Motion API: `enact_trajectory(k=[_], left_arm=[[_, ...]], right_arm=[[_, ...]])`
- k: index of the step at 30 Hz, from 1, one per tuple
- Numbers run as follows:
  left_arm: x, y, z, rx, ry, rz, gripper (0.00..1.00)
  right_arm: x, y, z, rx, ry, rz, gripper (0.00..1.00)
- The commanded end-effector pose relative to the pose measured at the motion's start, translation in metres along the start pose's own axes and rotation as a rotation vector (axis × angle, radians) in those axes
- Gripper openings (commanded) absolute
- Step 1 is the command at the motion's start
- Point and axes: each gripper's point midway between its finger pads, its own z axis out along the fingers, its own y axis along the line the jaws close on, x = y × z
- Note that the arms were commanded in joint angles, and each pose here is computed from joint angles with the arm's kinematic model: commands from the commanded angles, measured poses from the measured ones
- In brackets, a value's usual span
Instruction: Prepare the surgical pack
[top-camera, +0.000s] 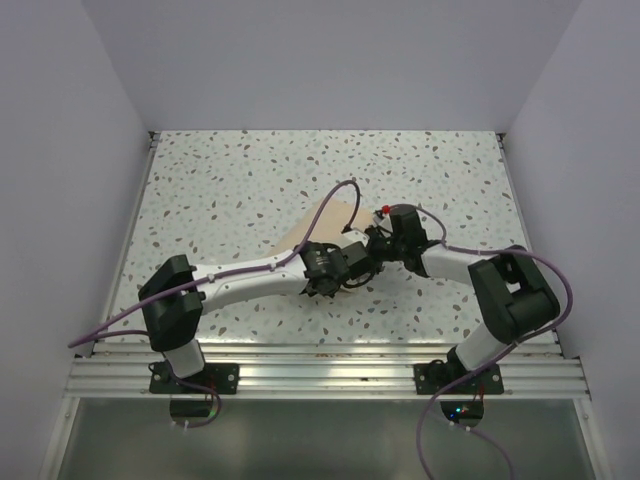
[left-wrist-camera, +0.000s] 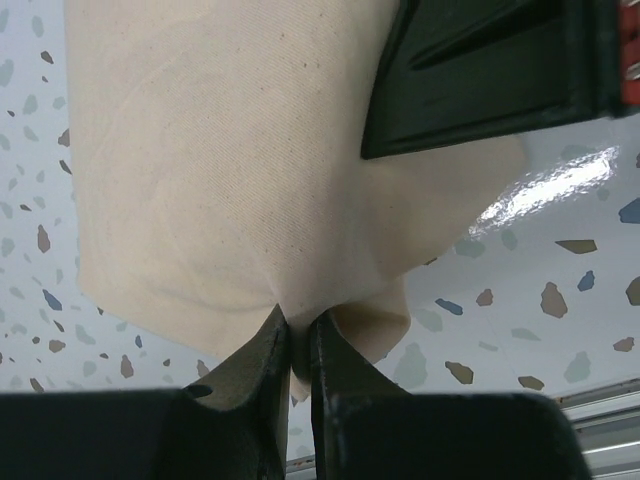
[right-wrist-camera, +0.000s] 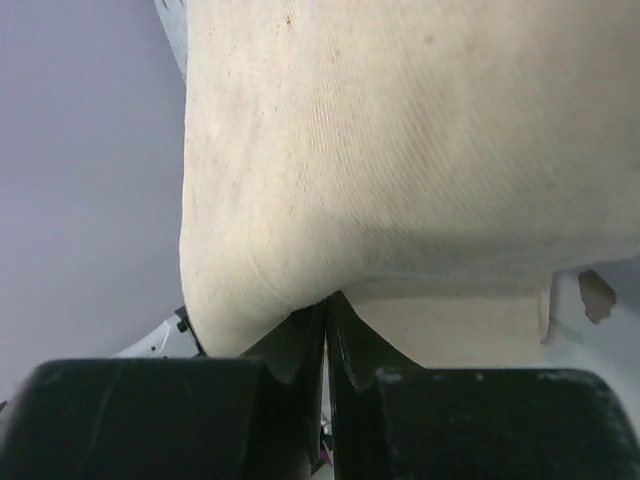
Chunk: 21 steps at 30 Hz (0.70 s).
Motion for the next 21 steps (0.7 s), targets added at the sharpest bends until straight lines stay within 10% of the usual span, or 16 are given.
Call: enact_trajectory(k=[1,11,21], left_arm=[[-0.049,-0.008,-0.030,0.090,-0.141,-0.065,0.00],[-0.061,-0.028,-0.029,0.166,-0.149,-0.042,0.00],[-0.044,-0.033,-0.023,0.194,-0.105,-0.058,0.00]], right_arm=[[-0.014,0.032,0.016,-0.093,-0.064,-0.047,0.06],[-0.063,0.069,0.017,-0.281,-0.388,-0.054,0.00],[-0.062,0.035,0.049,-0.186,-0.287,0.022,0.00]])
